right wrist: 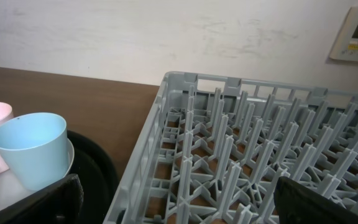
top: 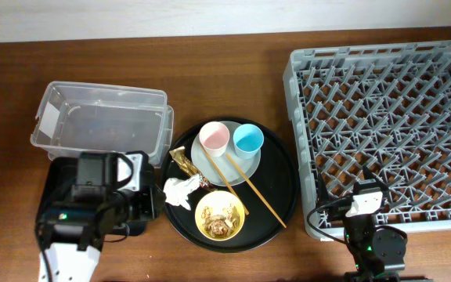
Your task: Sort waste into correct bins and load items into the dishwasher rack
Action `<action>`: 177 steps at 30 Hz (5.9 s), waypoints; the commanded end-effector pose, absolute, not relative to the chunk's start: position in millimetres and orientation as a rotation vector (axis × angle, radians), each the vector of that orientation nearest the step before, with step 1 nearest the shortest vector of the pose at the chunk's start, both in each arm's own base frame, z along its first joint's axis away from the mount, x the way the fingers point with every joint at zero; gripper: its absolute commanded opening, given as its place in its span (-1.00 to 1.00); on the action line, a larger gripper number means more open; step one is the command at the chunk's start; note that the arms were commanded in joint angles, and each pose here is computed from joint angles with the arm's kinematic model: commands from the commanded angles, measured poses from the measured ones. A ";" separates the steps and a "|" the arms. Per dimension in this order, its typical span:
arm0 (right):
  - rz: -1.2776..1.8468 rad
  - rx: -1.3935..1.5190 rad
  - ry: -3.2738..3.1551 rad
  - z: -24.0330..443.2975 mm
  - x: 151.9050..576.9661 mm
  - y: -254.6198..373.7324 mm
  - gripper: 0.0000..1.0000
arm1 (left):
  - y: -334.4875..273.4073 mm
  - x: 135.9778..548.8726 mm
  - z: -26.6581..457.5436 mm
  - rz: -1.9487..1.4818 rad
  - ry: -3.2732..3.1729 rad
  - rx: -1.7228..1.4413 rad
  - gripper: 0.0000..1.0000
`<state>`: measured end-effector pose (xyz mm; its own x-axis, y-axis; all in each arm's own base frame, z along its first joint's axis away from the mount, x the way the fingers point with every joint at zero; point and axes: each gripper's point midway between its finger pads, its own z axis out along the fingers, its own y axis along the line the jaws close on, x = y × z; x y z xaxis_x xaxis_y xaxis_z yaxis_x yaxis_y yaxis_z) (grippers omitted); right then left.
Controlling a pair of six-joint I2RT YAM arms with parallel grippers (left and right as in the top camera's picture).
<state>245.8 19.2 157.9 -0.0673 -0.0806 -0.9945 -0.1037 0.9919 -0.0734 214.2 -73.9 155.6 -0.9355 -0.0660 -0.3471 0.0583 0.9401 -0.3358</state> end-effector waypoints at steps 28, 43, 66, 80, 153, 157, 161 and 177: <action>0.013 -0.124 1.646 155.5 245.9 16.2 0.97 | -101.8 254.6 2.7 0.032 3.000 0.179 0.03; 0.013 -0.124 1.646 155.5 245.9 16.2 0.97 | -85.5 303.4 178.7 0.165 2.713 0.094 -1.00; 0.013 -0.124 1.646 155.5 245.9 16.2 0.97 | -6.3 405.4 179.3 -0.229 2.557 -0.387 0.40; 0.013 -0.124 1.646 155.5 245.9 16.2 0.97 | -138.7 291.9 113.3 -0.270 2.885 -0.323 -0.21; 0.013 -0.124 1.646 155.5 245.9 16.2 0.98 | 72.1 247.4 124.7 0.204 2.484 -1.282 0.51; 0.013 -0.124 1.646 155.5 245.9 16.2 0.97 | 74.0 267.2 175.4 0.131 2.369 -1.172 0.51; 0.013 -0.124 1.646 155.5 245.9 16.3 0.97 | 67.9 266.5 180.3 0.081 2.375 -1.164 0.27; 0.013 -0.124 1.646 155.5 245.9 16.2 0.97 | 71.0 226.9 34.0 0.104 2.399 -1.366 0.43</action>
<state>245.8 19.3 157.9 -0.0673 -0.0799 -0.9945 -0.1040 0.9919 -0.0726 232.5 70.9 48.0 -0.4637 -0.8048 -0.3706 -0.8329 0.5386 -0.1275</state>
